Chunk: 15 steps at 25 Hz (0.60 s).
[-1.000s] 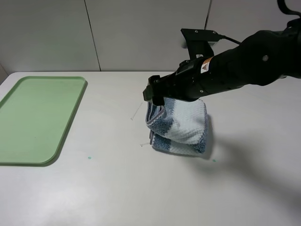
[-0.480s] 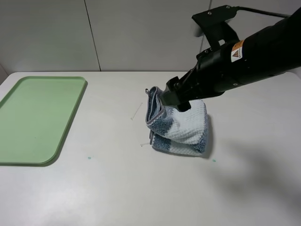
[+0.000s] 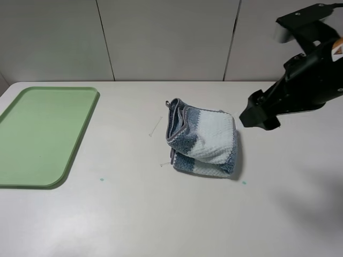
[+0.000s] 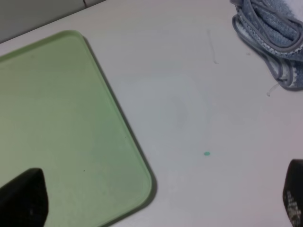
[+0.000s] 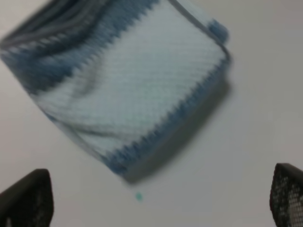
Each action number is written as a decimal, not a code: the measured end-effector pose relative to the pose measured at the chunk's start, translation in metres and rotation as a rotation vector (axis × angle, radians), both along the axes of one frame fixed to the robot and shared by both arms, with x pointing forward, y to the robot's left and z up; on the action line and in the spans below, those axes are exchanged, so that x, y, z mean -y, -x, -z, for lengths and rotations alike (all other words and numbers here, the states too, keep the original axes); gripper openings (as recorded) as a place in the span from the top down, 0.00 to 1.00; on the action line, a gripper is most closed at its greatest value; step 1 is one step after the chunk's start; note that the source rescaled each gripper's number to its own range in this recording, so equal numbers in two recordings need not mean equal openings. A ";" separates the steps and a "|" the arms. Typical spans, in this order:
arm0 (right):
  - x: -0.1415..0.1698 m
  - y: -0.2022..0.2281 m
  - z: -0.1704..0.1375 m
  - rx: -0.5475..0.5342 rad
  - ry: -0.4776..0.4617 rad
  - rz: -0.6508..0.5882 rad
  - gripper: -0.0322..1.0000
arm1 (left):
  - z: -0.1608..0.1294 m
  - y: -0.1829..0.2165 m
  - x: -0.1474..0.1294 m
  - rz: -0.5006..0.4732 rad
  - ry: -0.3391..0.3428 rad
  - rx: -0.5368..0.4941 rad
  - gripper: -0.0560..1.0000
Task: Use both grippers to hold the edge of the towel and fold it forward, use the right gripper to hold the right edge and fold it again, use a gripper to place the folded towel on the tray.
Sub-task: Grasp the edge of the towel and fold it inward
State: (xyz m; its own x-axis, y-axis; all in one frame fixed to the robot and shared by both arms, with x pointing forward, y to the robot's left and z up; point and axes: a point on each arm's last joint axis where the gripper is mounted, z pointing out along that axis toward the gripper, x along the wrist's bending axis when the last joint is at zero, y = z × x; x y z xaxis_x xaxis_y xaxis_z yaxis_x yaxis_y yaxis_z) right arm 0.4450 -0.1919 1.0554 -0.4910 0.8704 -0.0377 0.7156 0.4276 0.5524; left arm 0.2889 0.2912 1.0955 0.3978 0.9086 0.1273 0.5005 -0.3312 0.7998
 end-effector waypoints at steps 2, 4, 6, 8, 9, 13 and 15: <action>0.014 0.003 -0.003 -0.023 0.017 0.047 0.00 | 0.000 0.000 0.000 0.000 0.000 0.000 0.00; 0.027 0.006 -0.006 -0.047 0.041 0.091 0.00 | 0.000 0.000 0.000 0.000 0.000 0.000 0.00; 0.037 0.009 -0.008 -0.051 0.056 0.125 0.00 | 0.000 0.000 0.000 0.000 0.000 0.000 0.00; 0.048 0.016 -0.009 -0.042 0.061 0.160 0.00 | 0.000 0.000 0.000 0.000 0.000 0.000 0.00; 0.053 0.019 -0.010 -0.034 0.058 0.176 0.00 | 0.000 0.000 0.000 0.000 0.000 0.000 0.00; 0.072 0.037 -0.007 -0.015 0.052 0.252 0.00 | 0.000 0.000 0.000 0.000 0.000 0.000 0.00; 0.080 0.048 -0.006 0.003 0.045 0.285 0.00 | 0.000 0.000 0.000 0.000 0.000 0.000 0.00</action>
